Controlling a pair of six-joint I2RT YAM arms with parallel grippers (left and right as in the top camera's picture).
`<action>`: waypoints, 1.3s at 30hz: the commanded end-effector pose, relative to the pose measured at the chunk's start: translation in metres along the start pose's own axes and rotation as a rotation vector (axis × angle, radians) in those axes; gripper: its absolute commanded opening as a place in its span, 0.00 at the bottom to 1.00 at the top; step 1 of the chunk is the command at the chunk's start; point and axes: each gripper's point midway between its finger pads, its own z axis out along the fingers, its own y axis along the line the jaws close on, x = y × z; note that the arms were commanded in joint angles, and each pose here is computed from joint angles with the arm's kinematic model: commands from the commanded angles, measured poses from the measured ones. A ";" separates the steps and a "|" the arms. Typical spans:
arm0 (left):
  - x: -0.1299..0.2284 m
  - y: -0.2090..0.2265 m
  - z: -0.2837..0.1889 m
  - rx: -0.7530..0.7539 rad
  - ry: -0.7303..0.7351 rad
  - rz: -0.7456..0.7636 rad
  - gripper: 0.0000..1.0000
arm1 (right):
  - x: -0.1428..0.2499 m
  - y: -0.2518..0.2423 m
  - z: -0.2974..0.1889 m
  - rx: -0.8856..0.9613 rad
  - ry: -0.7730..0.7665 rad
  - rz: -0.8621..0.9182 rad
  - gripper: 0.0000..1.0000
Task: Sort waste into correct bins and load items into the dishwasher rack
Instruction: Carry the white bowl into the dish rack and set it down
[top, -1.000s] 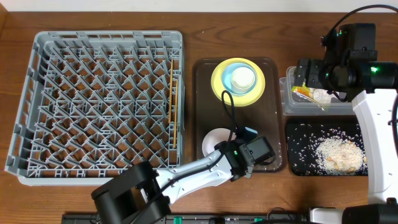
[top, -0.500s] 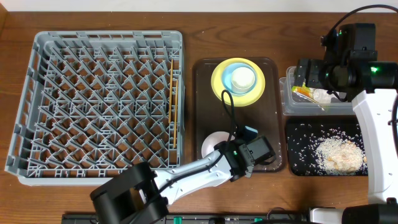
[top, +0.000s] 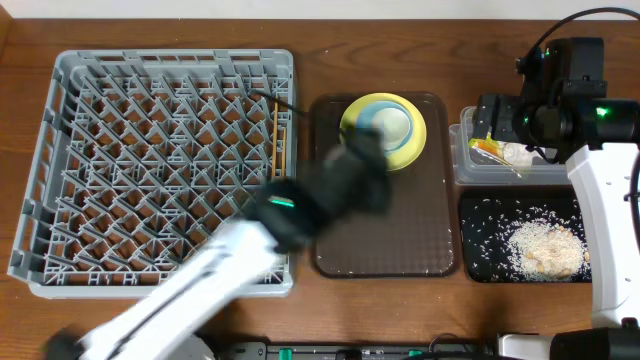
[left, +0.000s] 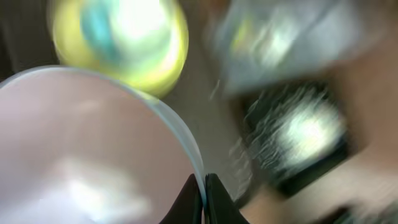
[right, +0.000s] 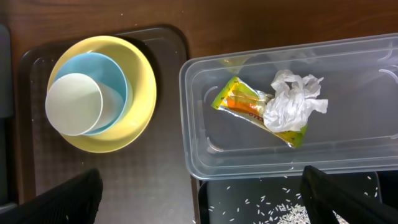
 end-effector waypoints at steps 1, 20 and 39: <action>-0.039 0.012 -0.039 0.182 -0.026 -0.079 0.06 | 0.001 0.002 0.001 -0.001 0.004 -0.020 0.99; -0.141 0.203 0.021 0.829 0.121 -0.619 0.06 | 0.001 0.002 0.001 -0.001 0.004 -0.020 0.99; -0.136 0.270 0.039 0.767 0.042 -0.726 0.50 | 0.001 0.002 0.001 -0.001 0.004 -0.020 0.99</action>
